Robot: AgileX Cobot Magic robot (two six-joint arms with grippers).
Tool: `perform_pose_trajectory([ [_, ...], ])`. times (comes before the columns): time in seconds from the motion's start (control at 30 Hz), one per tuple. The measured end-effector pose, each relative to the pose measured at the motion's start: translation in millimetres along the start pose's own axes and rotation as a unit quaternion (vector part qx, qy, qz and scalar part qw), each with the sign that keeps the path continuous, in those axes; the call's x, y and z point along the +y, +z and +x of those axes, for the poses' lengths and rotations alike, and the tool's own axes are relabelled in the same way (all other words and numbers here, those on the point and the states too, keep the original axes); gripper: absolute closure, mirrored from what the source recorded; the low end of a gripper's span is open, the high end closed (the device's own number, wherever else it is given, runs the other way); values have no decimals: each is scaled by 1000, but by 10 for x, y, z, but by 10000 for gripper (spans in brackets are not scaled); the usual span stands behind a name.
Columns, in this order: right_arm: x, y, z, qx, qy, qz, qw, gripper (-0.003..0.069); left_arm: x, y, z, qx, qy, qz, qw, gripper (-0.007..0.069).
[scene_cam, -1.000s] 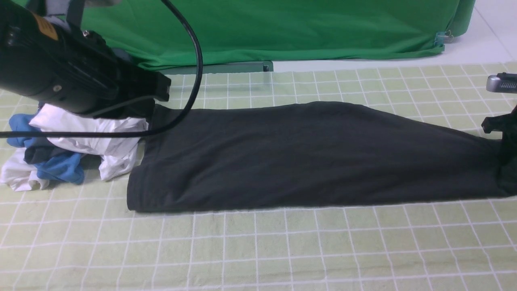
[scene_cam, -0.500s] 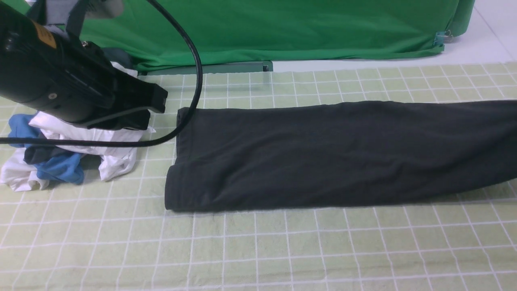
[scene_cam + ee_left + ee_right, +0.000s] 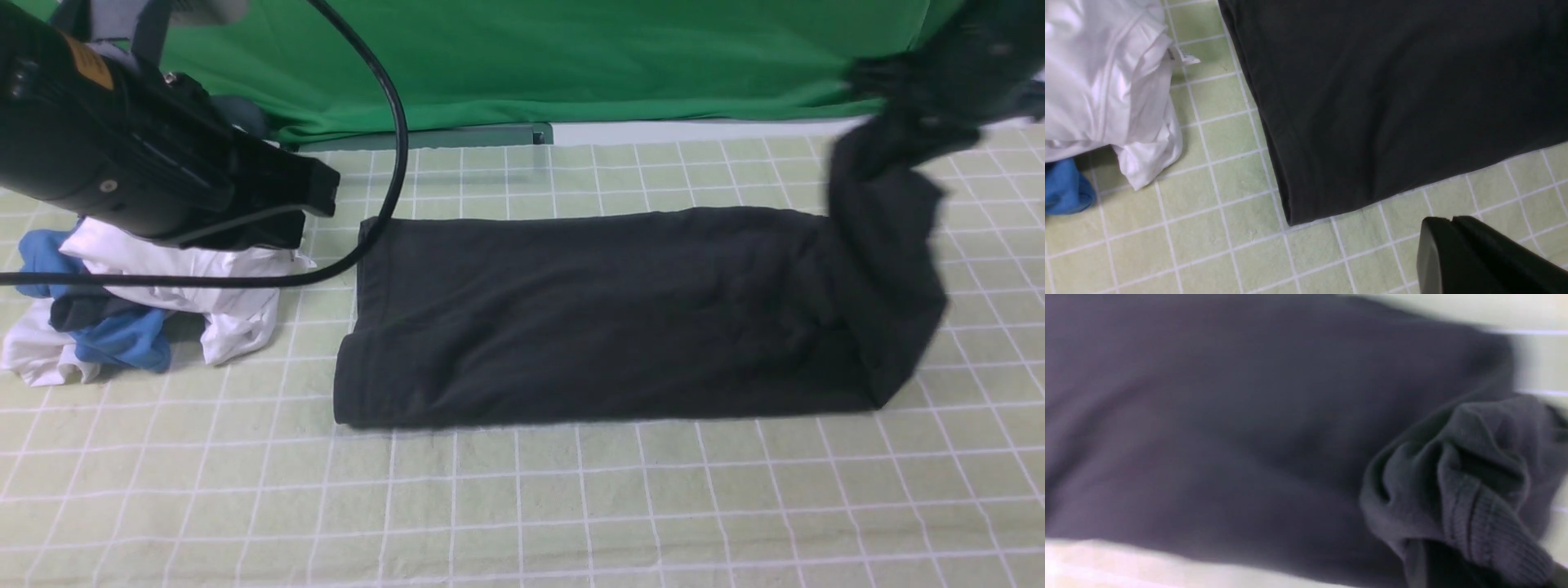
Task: Fold a long-sleeved shirt over a green coffee tablecloth.
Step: 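Fold the right end of the dark garment over onto its left end with the right gripper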
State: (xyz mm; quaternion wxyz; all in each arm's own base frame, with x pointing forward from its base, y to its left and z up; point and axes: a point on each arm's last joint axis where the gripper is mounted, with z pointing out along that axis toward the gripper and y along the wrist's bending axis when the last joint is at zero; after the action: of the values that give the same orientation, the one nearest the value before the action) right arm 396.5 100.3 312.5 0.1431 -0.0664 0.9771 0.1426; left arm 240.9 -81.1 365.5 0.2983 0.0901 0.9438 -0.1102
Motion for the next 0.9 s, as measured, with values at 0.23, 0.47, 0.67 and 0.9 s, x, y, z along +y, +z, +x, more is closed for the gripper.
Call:
perform_pose_trajectory([
  [0.23, 970, 248, 91, -14, -48, -105, 993, 592, -14, 0, -15, -8, -5, 8, 1000, 614],
  [0.47, 1625, 674, 130, 5, -59, -192, 980, 592, -14, 0, -16, -9, -5, 8, 1000, 614],
  [0.67, 2004, 1013, 167, 14, -77, -220, 972, 592, -14, 0, -16, -9, -5, 8, 1000, 614],
  [0.9, 2209, 1448, 222, 14, -63, -236, 970, 575, -14, 0, -13, -7, -5, 8, 1000, 614],
])
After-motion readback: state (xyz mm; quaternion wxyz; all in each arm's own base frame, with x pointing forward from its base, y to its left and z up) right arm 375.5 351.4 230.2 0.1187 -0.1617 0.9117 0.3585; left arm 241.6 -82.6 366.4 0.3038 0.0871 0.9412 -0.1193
